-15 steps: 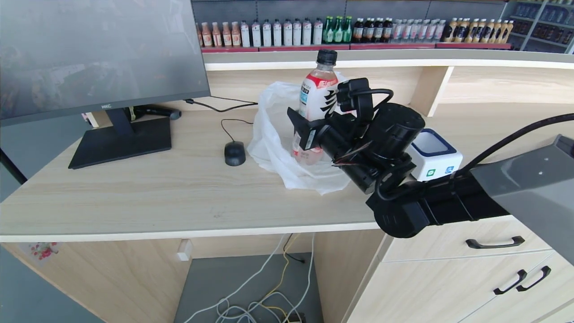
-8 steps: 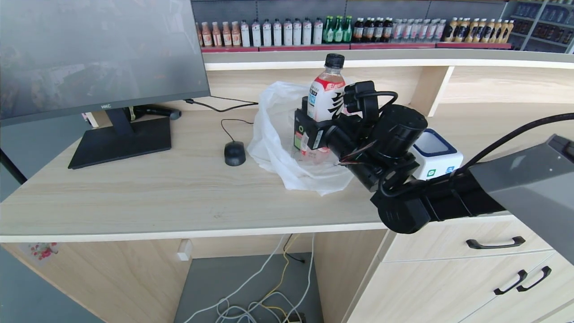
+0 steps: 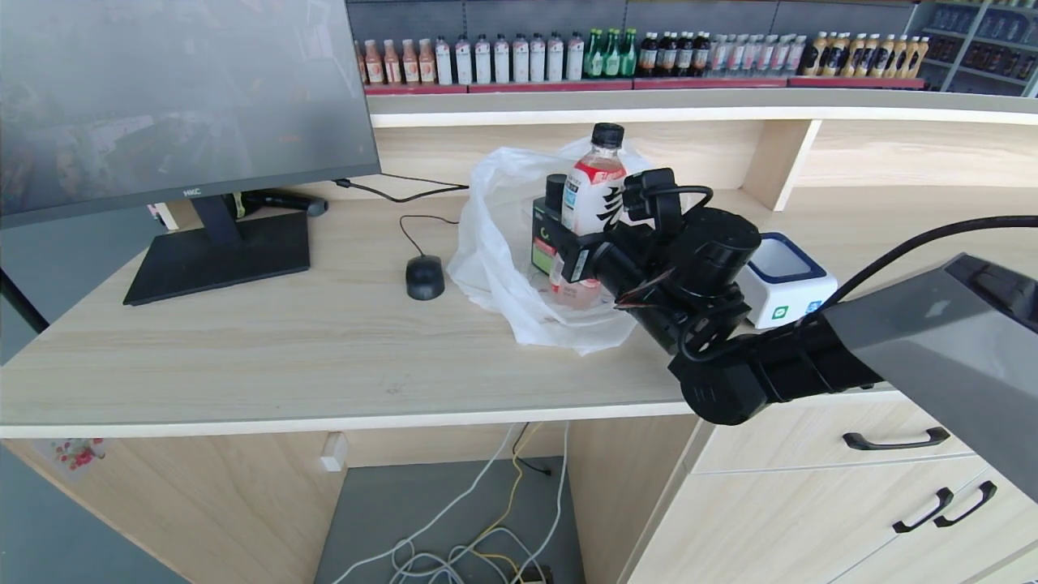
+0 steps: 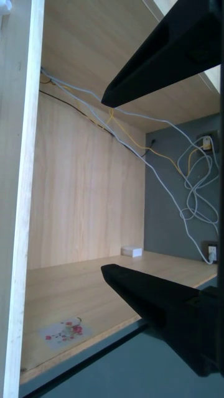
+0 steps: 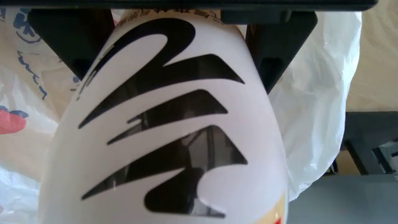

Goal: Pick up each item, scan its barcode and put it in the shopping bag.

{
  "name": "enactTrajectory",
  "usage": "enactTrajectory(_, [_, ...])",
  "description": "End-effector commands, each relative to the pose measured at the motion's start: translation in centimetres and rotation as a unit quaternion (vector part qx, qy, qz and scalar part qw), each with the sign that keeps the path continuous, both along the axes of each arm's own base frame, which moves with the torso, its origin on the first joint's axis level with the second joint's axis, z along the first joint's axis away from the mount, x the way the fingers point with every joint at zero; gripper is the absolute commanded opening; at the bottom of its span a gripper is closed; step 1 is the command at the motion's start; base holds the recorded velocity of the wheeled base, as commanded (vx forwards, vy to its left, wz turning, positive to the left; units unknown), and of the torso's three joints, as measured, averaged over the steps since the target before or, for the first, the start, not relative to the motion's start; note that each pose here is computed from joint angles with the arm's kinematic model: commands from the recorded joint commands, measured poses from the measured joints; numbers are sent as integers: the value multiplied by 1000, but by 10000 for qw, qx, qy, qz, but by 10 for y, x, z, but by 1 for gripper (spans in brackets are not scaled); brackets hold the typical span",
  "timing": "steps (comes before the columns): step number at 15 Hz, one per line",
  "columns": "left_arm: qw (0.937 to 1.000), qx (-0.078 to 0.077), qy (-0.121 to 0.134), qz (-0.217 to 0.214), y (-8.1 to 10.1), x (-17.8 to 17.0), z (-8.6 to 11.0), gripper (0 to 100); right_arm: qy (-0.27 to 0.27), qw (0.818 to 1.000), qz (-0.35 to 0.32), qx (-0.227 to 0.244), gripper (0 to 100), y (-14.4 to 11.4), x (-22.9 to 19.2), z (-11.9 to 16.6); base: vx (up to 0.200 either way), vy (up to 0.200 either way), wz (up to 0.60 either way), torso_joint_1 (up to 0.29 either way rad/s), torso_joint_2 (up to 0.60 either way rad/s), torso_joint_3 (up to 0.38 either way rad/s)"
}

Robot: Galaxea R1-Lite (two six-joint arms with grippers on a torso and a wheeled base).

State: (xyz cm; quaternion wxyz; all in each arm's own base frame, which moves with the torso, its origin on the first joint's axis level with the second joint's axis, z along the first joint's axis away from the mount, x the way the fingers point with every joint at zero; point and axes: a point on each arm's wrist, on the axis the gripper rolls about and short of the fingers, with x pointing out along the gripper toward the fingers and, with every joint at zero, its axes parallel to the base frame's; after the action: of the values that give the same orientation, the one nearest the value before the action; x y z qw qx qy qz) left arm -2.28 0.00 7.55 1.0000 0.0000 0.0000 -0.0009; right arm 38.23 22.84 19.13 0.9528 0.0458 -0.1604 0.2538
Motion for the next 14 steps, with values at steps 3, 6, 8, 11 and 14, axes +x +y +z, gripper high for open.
enactTrajectory(3, [10000, 0, 0, 1, 0, 0, 0, 100, 62, 10000, -59, 10, 0, -5, 4, -11, 0, 0, 0, 0, 0, 0])
enactTrajectory(6, [10000, 0, 0, 1, 0, 0, 0, 100, 172, 9998, -52, -30, 0, -6, 2, -19, 0, 0, 0, 0, 0, 0])
enactTrajectory(8, [10000, 0, 0, 1, 0, 0, 0, 100, 221, 9997, -28, 26, 0, -6, 2, -20, 0, 0, 0, 0, 0, 0])
enactTrajectory(11, [10000, 0, 0, 1, 0, 0, 0, 100, 253, 9997, -14, 4, 0, -6, 1, -22, 0, 0, 0, 0, 0, 0])
enactTrajectory(14, [10000, 0, 0, 1, 0, 0, 0, 100, 257, 9997, -23, -4, 0, -6, 1, -22, 0, 0, 0, 0, 0, 0])
